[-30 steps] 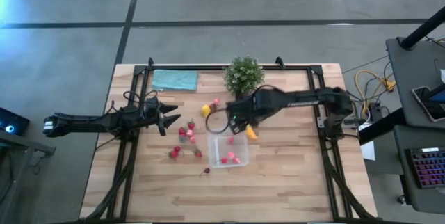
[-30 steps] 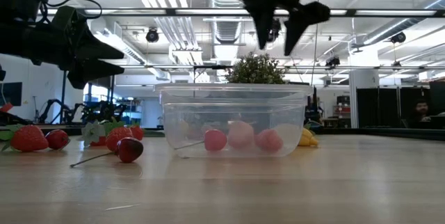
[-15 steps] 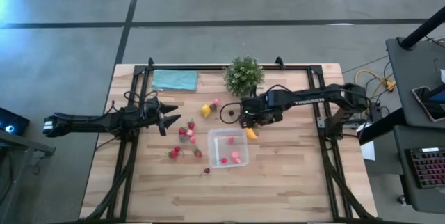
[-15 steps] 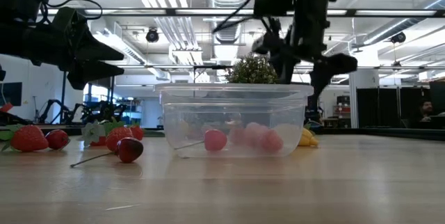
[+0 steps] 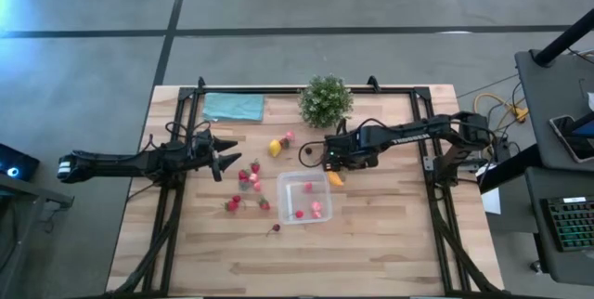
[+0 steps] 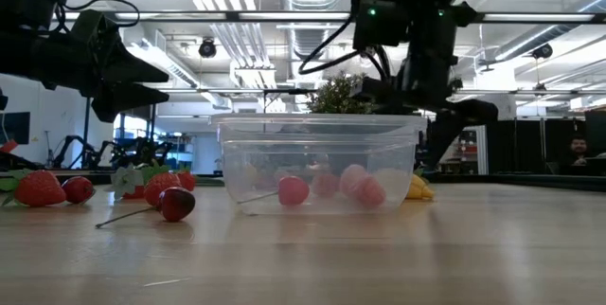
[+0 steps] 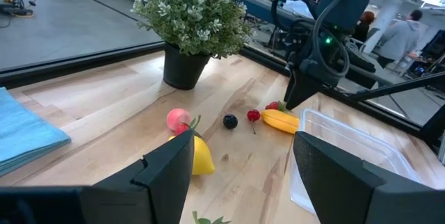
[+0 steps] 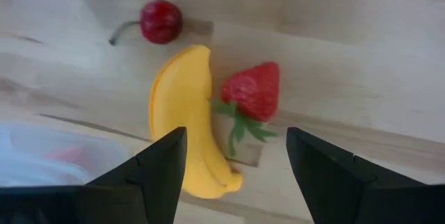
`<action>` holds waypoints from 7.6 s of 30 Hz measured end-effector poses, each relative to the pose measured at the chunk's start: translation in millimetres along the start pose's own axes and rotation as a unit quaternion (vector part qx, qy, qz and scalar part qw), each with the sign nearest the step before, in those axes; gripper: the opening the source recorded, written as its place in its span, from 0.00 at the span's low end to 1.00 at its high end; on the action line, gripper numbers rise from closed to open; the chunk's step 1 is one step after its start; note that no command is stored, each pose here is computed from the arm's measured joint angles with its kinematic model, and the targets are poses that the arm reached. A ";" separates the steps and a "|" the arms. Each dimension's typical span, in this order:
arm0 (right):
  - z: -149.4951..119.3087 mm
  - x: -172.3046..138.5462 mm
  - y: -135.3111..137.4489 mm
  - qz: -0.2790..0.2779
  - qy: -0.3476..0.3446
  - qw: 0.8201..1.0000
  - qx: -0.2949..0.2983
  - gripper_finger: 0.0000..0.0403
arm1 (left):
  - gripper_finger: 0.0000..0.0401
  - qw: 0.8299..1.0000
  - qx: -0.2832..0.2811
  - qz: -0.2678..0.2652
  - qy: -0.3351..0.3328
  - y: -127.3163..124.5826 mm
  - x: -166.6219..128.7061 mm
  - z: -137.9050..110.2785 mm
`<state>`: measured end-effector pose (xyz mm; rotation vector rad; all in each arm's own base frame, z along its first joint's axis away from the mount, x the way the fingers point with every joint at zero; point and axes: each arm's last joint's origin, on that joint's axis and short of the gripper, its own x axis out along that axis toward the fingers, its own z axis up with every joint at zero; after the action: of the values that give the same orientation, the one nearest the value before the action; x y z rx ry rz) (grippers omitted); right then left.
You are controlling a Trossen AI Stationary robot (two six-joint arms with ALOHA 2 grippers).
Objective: Pick and placing Produce into tupperware
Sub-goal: Put the red strawberry into the transparent bin, then put the yellow banana into the transparent bin
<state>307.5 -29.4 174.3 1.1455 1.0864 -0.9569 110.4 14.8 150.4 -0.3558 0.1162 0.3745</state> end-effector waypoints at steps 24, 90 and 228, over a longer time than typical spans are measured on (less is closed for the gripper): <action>2.1 15.1 -13.5 -0.015 -0.036 0.999 0.025 0.58 | 0.58 1.000 0.000 0.000 0.000 0.0 -0.1 0.1; 10.7 -25.2 -2.8 0.068 -0.062 0.996 -0.008 0.35 | 0.58 1.000 0.000 0.001 0.001 0.1 0.2 -0.3; 15.8 24.9 35.1 0.034 0.056 0.998 -0.004 0.66 | 0.58 1.000 0.002 0.002 0.006 0.2 0.8 -1.3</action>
<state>349.2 -40.0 158.4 1.2344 1.1326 -0.8428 111.0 14.8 149.0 -0.3541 0.1305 0.3769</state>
